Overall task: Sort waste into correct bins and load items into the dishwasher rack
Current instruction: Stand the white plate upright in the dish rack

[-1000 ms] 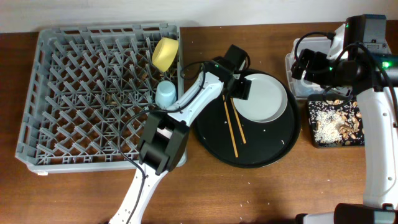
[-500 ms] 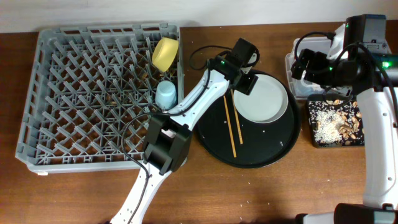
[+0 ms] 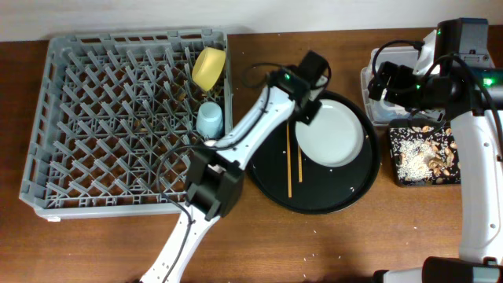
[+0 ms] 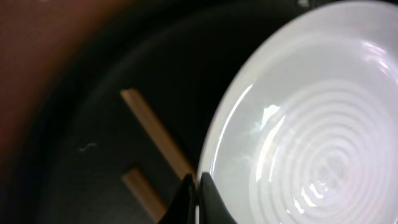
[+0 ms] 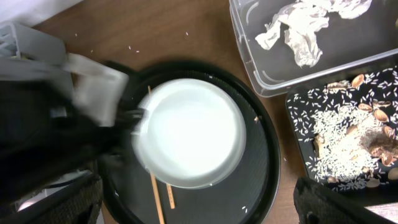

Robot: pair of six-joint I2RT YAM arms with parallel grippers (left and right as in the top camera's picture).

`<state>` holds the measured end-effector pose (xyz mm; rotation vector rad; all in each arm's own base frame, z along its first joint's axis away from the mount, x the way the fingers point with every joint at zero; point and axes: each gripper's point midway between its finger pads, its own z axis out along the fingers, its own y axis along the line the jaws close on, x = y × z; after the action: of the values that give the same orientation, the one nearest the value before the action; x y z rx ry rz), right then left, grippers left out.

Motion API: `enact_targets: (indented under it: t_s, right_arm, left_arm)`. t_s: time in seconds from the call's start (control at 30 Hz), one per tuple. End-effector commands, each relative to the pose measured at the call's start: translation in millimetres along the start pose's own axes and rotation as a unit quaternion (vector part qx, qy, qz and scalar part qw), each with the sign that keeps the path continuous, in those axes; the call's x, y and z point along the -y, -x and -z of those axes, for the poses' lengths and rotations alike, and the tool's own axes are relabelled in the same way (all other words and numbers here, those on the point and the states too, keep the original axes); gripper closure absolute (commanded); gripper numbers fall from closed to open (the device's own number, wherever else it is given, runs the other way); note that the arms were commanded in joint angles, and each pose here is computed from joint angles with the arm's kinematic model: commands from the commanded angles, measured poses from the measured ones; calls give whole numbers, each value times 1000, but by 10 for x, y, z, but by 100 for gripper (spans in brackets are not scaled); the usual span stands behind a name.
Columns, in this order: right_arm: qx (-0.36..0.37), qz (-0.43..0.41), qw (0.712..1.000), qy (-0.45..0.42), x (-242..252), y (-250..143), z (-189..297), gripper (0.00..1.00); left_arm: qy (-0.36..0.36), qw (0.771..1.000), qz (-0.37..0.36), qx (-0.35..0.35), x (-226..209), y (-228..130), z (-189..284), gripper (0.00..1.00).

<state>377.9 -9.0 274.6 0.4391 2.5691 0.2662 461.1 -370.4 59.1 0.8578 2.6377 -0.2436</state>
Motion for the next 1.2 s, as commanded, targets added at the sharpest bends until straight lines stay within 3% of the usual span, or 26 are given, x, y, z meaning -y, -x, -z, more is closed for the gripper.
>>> enact_targets:
  t_s: [0.0, 0.07, 0.13, 0.2, 0.23, 0.47, 0.63, 0.73, 0.83, 0.87, 0.9, 0.93, 0.97, 1.07, 1.17]
  right_arm:
    - [0, -7, 1000, -4, 32, 1, -6, 2]
    - [0, -7, 1000, -4, 32, 1, -6, 1]
    - [0, -7, 1000, -4, 32, 1, -6, 2]
    - [0, -7, 1000, -4, 32, 1, -6, 2]
    - [0, -7, 1000, -4, 32, 1, -6, 2]
    - [0, -7, 1000, -4, 32, 1, -6, 2]
    - [0, -7, 1000, -4, 32, 1, -6, 1]
    - [0, -7, 1000, -4, 32, 1, -6, 2]
    - [0, -7, 1000, -4, 32, 1, -6, 2]
    - [0, -7, 1000, -4, 32, 1, -6, 1]
    - [0, -7, 1000, -4, 32, 1, -6, 1]
    - [0, -7, 1000, -4, 32, 1, -6, 2]
    - [0, -7, 1000, -4, 32, 1, -6, 2]
    - [0, -7, 1000, -4, 32, 1, -6, 2]
    - [0, -7, 1000, -4, 32, 1, -6, 1]
  left_arm:
    - [124, 983, 30, 132, -818, 555, 1546, 100]
    - [215, 965, 2, 151, -1291, 524, 2198, 100]
    - [323, 934, 33, 147, -1759, 394, 2615, 100]
    - [479, 866, 88, 114, -2406, 102, 3102, 100]
    - [506, 851, 101, 103, -2569, 18, 3178, 100]
    - [543, 810, 209, 69, -3425, -458, 3085, 100]
    - [609, 767, 201, 10, -3685, -593, 2696, 100]
    - [604, 775, 188, -19, -3736, -648, 2325, 100]
    - [542, 820, 181, -24, -3685, -628, 1903, 99]
    - [513, 839, 179, -23, -3632, -610, 1777, 93]
    - [491, 852, 178, -23, -3591, -602, 1690, 77]
    - [471, 864, 178, -20, -3552, -585, 1623, 54]
    - [463, 868, 178, -18, -3536, -575, 1597, 45]
    - [463, 871, 162, -26, -3544, -572, 1622, 31]
    - [440, 882, 168, 6, -3437, -441, 1939, 30]
